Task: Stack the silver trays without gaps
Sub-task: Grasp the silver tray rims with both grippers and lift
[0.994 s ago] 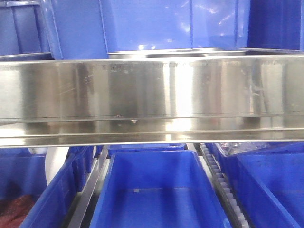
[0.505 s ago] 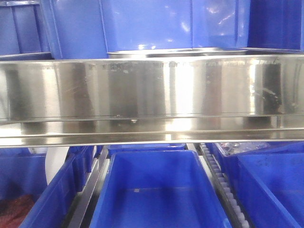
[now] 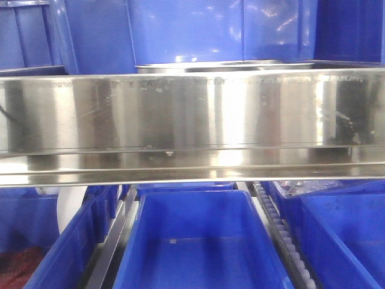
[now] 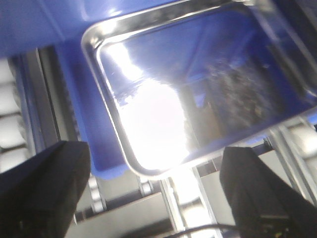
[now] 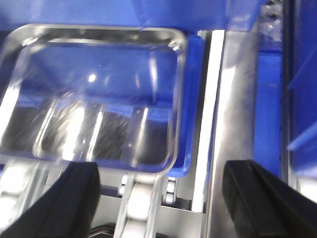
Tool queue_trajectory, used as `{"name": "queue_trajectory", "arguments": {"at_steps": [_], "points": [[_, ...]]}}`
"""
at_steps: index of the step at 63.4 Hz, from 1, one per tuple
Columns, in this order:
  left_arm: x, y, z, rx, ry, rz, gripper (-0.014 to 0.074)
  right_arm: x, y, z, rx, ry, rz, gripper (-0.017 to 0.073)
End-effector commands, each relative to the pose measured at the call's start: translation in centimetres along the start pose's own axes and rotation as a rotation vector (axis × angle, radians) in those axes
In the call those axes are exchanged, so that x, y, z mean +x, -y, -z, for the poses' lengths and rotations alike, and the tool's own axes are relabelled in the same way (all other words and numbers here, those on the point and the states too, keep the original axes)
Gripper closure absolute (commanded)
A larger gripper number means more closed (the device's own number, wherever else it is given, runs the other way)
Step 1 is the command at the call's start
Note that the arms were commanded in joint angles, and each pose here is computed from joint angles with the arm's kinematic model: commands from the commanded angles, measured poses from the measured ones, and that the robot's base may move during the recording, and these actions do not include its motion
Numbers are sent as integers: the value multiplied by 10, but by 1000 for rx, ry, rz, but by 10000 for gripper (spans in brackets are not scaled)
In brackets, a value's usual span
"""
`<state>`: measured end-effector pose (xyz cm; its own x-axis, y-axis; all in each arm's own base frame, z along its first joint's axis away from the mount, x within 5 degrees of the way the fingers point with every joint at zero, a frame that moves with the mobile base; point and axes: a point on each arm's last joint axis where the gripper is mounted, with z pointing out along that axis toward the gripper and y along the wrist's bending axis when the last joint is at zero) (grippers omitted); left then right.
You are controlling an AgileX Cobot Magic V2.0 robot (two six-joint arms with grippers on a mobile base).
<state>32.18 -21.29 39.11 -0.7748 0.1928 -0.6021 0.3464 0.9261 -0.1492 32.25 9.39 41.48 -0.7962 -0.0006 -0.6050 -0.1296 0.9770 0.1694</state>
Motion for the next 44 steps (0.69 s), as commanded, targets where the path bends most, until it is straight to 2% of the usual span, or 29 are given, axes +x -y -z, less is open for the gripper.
{"name": "queue_trajectory", "arguments": {"at_steps": [1, 11, 20, 28, 44], "points": [[-11, -2, 13, 10, 82, 60, 150, -13, -1, 9, -10, 77, -6, -42], [-13, -13, -18, -24, 35, 109, 151, -18, -1, -26, -2, 32, 6, -42], [-14, -25, -37, -39, 12, 176, 151, -20, 0, -54, 3, 11, 33, -42], [-15, -27, -44, -41, 11, 184, 151, -22, 1, -73, 5, 6, 69, -42], [-17, -26, -54, -29, 23, 191, 151, -22, 2, -101, 7, -10, 102, -42]]}}
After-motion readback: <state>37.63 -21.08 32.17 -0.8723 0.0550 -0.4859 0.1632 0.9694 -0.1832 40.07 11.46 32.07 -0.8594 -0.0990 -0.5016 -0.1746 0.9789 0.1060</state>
